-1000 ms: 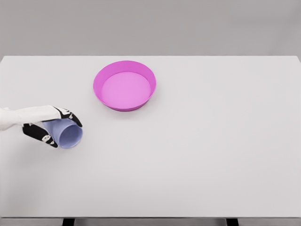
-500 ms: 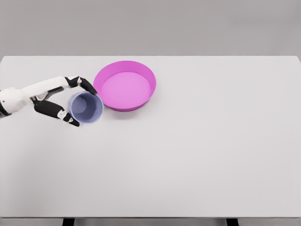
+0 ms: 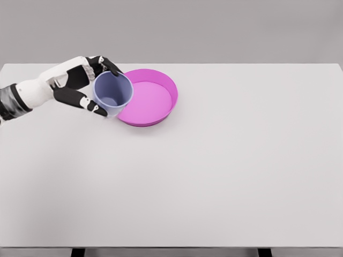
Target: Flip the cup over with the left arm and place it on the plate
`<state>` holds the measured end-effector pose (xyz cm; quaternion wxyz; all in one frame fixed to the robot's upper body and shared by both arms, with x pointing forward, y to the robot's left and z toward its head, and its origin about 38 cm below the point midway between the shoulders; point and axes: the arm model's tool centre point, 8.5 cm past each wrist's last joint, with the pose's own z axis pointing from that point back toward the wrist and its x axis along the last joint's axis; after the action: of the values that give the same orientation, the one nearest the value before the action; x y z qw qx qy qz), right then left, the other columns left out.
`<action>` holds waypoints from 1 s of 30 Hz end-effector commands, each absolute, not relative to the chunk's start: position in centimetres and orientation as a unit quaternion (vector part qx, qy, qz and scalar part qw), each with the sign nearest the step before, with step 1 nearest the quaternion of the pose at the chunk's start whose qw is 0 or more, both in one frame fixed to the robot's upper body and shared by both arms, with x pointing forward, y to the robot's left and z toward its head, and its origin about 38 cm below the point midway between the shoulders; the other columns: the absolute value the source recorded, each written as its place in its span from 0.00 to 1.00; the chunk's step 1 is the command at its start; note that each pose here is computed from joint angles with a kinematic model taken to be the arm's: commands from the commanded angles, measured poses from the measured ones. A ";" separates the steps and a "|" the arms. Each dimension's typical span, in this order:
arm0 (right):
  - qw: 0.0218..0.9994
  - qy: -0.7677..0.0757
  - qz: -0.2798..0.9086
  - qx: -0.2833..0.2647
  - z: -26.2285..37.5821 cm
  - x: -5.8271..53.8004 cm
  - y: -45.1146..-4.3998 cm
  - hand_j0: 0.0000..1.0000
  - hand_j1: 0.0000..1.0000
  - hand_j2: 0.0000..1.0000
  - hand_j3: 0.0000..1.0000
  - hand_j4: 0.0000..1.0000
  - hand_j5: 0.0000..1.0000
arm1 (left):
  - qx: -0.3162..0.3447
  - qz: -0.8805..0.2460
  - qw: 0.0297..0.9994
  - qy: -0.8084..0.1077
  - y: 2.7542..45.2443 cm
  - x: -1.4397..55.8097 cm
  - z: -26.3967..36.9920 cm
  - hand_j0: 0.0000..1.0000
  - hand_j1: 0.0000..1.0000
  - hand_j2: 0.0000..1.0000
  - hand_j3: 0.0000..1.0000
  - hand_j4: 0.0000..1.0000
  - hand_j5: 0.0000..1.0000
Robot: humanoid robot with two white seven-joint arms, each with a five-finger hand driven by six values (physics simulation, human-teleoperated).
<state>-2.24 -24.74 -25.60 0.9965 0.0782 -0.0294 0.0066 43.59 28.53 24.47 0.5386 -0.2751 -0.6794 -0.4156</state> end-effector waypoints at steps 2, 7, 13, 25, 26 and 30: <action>0.996 -0.029 0.007 0.078 -25.6 -2.2 -24.7 1.00 1.00 1.00 1.00 1.00 1.00 | -0.301 -0.389 0.546 -0.678 26.9 44.7 23.9 0.36 0.36 0.36 0.36 0.36 0.36; 0.996 -0.029 0.007 0.078 -25.6 -2.2 -24.7 1.00 1.00 1.00 1.00 1.00 1.00 | -0.324 -0.357 0.569 -0.667 25.4 46.5 23.1 0.36 0.36 0.36 0.36 0.36 0.36; 0.996 -0.029 0.007 0.078 -25.6 -2.2 -24.7 1.00 1.00 1.00 1.00 1.00 1.00 | -0.367 -0.307 0.551 -0.684 23.4 47.8 23.1 0.36 0.36 0.36 0.36 0.36 0.36; 0.996 -0.029 0.007 0.078 -25.6 -2.2 -24.7 1.00 1.00 1.00 1.00 1.00 1.00 | -0.336 -0.238 0.608 -0.679 23.6 50.9 16.3 0.37 0.37 0.37 0.37 0.37 0.37; 0.996 -0.029 0.007 0.078 -25.6 -2.2 -24.7 1.00 1.00 1.00 1.00 1.00 1.00 | -0.325 -0.241 0.616 -0.676 23.9 51.0 15.7 0.37 0.37 0.37 0.37 0.37 0.37; 0.996 -0.029 0.007 0.078 -25.6 -2.2 -24.7 1.00 1.00 1.00 1.00 1.00 1.00 | -0.305 -0.256 0.614 -0.681 24.2 51.4 15.8 0.36 0.36 0.36 0.36 0.36 0.36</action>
<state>-2.24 -24.74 -25.60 0.9965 0.0782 -0.0294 0.0067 51.34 23.90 16.50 0.6081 -0.3166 -0.6825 -0.2533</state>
